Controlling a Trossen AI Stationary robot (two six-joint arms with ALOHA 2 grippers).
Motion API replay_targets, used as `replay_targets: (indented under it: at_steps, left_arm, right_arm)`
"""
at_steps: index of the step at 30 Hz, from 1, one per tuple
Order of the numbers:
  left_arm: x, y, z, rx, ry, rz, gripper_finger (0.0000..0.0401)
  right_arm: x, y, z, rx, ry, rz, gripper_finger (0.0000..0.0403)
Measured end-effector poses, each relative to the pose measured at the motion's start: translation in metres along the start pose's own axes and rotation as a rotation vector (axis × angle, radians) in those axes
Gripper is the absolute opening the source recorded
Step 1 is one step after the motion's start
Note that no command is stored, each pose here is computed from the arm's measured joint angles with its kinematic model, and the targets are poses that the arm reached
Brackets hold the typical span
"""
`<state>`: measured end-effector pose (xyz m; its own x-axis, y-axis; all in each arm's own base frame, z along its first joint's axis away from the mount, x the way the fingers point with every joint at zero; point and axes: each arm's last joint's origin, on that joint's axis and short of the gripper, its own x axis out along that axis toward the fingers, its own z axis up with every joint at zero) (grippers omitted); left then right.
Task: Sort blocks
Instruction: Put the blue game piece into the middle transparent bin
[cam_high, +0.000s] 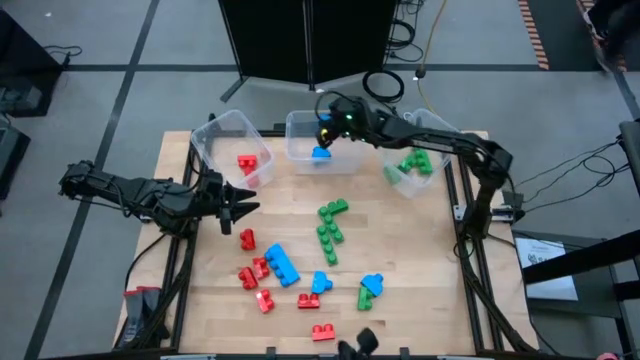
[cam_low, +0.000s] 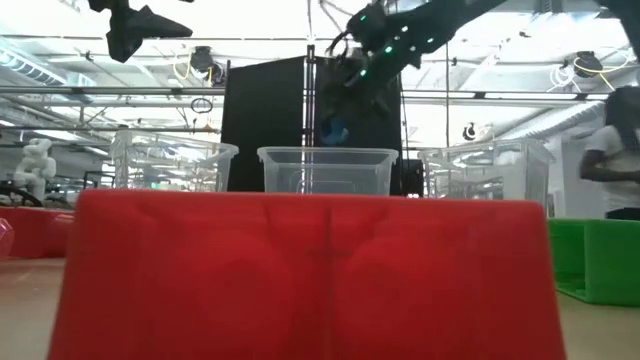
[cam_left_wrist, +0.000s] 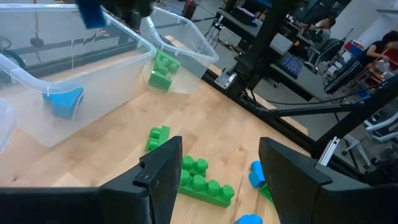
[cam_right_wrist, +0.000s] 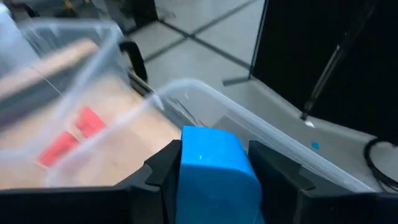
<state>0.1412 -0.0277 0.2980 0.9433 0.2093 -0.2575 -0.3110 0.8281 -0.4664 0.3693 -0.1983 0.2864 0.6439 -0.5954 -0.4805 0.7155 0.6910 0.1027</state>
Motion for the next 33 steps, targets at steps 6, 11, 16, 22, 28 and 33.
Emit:
replay_targets:
  at_steps: [6,11,16,22,28,33]
  left_arm:
    - [0.000,0.000,0.000,0.000,0.001,0.000,0.0209]
    - [0.000,0.000,-0.001,0.003,0.005,0.004,0.0209]
    - [0.000,0.002,-0.002,0.014,0.022,0.016,0.0209]
    - [0.000,0.002,-0.003,0.013,0.027,0.009,0.0209]
    - [0.000,0.002,-0.004,0.022,0.038,0.017,0.0209]
    - [0.000,0.002,-0.004,0.025,0.038,0.017,0.0209]
  right_arm:
    - [0.028,-0.007,-0.002,-0.039,0.113,-0.048,0.0162]
    - [0.031,-0.005,0.000,-0.088,0.144,-0.047,0.0247]
    - [0.017,-0.001,0.019,-0.120,0.135,0.004,0.0294]
    - [-0.069,0.024,0.062,-0.270,0.223,0.491,0.0296]
    - [-0.184,0.062,0.052,-0.400,0.367,0.770,0.0286]
    - [-0.244,0.093,0.013,-0.458,0.463,0.786,0.0286]
